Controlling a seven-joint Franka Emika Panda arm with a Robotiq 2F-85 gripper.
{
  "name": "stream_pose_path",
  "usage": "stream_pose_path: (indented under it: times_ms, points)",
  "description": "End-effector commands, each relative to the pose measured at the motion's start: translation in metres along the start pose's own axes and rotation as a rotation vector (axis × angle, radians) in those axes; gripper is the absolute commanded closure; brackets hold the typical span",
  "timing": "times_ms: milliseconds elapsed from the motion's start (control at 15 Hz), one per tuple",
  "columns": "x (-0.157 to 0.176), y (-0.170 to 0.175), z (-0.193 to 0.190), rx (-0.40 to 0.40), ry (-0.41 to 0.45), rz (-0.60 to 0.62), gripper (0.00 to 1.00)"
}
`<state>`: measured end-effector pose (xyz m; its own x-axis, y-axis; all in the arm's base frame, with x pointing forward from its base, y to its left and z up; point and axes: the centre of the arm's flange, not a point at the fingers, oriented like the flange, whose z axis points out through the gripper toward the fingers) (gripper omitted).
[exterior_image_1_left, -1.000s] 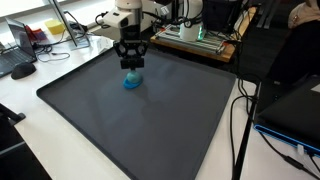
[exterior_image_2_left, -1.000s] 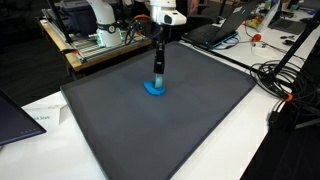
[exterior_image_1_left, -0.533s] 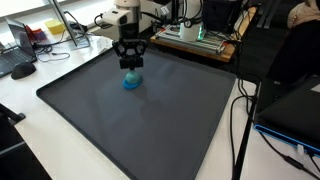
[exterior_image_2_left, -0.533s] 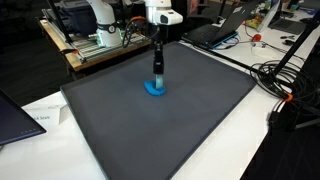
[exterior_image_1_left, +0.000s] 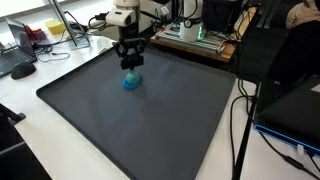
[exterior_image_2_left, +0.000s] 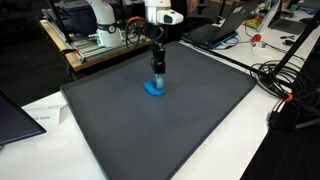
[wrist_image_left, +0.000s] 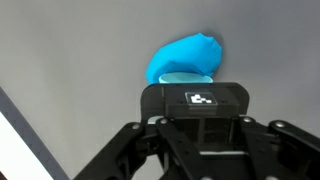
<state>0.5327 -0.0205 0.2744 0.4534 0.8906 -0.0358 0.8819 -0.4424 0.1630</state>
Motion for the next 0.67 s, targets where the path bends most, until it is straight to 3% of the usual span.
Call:
stream_pose_path:
  times_ms: [0,600]
  points:
    - [-0.001,0.008,0.008,-0.015,0.044,-0.193,0.78]
    - [-0.007,0.018,0.014,0.013,0.124,-0.64,0.78]
